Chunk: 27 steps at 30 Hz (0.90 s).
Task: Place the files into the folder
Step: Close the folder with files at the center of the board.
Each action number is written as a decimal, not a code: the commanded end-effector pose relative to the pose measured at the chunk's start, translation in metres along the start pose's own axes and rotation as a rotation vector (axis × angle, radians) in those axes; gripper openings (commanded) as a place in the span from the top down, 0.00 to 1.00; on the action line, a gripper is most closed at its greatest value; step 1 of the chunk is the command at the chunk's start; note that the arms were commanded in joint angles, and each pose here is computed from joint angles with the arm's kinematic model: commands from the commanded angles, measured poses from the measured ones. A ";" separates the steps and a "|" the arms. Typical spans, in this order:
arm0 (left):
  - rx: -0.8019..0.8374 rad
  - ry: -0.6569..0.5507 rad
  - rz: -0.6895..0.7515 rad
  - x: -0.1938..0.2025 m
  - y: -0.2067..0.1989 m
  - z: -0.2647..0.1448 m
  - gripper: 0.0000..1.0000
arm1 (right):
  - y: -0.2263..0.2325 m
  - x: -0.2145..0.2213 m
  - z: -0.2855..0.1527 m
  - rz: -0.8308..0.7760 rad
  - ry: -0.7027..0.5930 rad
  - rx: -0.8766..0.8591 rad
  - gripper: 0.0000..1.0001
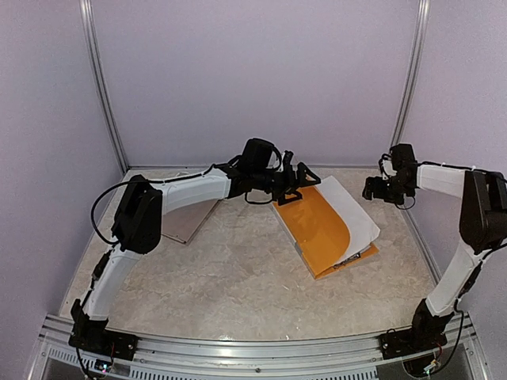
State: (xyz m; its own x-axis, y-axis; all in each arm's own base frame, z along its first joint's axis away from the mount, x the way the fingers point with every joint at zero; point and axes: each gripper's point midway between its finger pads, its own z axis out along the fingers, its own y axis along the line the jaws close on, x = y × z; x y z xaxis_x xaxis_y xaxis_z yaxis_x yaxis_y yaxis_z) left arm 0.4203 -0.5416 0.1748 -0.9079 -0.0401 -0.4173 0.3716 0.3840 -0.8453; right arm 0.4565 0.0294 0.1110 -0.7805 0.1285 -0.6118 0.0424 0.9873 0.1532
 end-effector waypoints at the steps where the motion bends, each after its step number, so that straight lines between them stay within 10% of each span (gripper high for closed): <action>1: -0.096 0.104 -0.032 0.037 0.045 0.027 0.01 | -0.014 -0.031 -0.033 0.010 -0.084 0.079 0.10; 9: -0.154 0.109 0.024 0.047 0.055 0.025 0.01 | -0.014 -0.040 -0.045 0.034 -0.128 0.077 0.10; 27: 0.090 -0.018 0.279 -0.018 -0.086 -0.018 0.01 | 0.012 -0.002 -0.027 0.016 -0.035 -0.061 0.10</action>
State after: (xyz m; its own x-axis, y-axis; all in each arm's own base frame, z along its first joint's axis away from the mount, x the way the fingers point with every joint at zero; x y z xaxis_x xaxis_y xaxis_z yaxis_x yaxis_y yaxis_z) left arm 0.4108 -0.5573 0.2413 -0.7839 0.0137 -0.6207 0.5875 0.3397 -0.7345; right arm 0.4468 0.0291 0.1368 -0.7491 0.1579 -0.6434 0.0405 0.9803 0.1934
